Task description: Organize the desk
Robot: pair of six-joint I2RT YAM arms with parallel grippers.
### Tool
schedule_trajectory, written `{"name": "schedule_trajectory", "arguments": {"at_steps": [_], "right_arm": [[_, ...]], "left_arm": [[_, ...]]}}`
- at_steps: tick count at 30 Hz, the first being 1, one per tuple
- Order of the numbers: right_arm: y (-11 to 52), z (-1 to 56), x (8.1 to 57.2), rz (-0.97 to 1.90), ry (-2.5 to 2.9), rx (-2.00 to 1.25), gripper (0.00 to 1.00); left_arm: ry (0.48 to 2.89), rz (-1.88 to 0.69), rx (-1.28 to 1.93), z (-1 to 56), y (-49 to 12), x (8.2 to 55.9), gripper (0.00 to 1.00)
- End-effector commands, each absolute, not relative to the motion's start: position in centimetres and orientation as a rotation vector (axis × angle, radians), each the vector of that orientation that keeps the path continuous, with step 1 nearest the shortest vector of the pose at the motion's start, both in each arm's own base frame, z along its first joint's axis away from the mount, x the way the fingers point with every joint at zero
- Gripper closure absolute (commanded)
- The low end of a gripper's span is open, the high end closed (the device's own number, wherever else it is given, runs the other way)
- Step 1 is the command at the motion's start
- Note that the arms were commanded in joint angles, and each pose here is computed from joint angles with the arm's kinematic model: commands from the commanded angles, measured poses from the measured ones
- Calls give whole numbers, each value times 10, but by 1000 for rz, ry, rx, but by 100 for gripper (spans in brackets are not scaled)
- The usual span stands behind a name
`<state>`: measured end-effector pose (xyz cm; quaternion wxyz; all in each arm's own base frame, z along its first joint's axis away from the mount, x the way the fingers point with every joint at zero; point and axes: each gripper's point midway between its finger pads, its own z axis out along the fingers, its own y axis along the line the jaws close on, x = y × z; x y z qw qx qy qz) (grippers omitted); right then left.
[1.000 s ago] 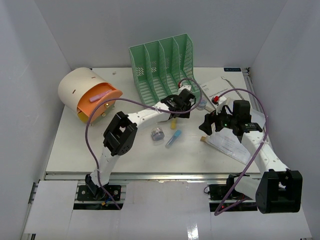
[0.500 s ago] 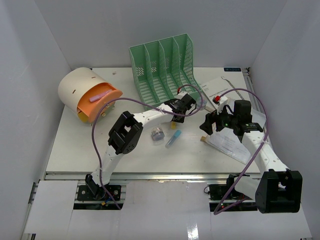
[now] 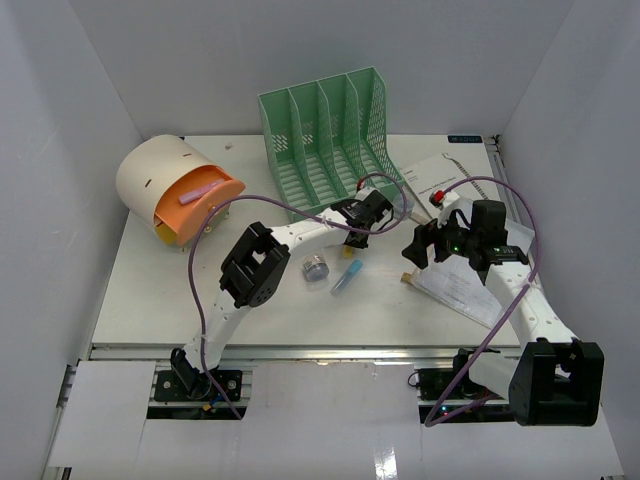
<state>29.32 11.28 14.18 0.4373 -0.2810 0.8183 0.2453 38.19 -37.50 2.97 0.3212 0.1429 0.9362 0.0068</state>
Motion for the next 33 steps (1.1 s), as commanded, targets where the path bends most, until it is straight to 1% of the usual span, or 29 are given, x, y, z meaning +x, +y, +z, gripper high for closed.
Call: {"name": "schedule_trajectory", "arguments": {"at_steps": [1, 2, 4, 6, 7, 8, 10, 12, 13, 15, 18, 19, 24, 27, 31, 33], "right_arm": [[113, 161, 300, 602, 1968, -695, 9], [113, 162, 300, 604, 1968, -696, 9], [112, 162, 300, 604, 1968, -692, 9], [111, 163, 300, 604, 1966, -690, 9], [111, 163, 300, 604, 1965, -689, 9], [111, 163, 300, 605, 1963, -691, 9], [111, 165, 299, 607, 1958, -691, 9], [111, 166, 299, 610, 1955, -689, 9], [111, 166, 299, 611, 1954, -689, 9], [111, 167, 298, 614, 1951, -693, 9], [112, 166, 298, 618, 1952, -693, 9], [112, 166, 298, 621, 1952, -694, 9], [113, 165, 297, 632, 1953, -696, 9], [113, 164, 297, 634, 1956, -694, 9], [113, 161, 297, 641, 1964, -696, 9], [113, 160, 297, 641, 1968, -693, 9]], "left_arm": [[2464, -82, 417, 47, -387, 375, 77], [2450, -109, 431, 53, -390, 375, 80], [2365, -179, 492, 87, -401, 376, 86], [2271, -209, 537, 123, -405, 375, 89], [2229, -210, 558, 138, -404, 375, 90], [2207, -187, 605, 141, -401, 375, 91], [2088, -128, 697, 190, -383, 369, 93], [2043, -2, 729, 209, -353, 366, 94], [2032, 100, 769, 209, -332, 363, 95], [1966, 327, 713, 238, -280, 362, 95], [1904, 683, 710, 249, -203, 355, 96], [1893, 749, 669, 260, -180, 355, 97], [1888, 824, 369, 321, -75, 364, 98], [1836, 847, 300, 348, -49, 366, 98], [1809, 889, 285, 361, -31, 366, 97], [1820, 936, 257, 359, -8, 369, 96]]}}
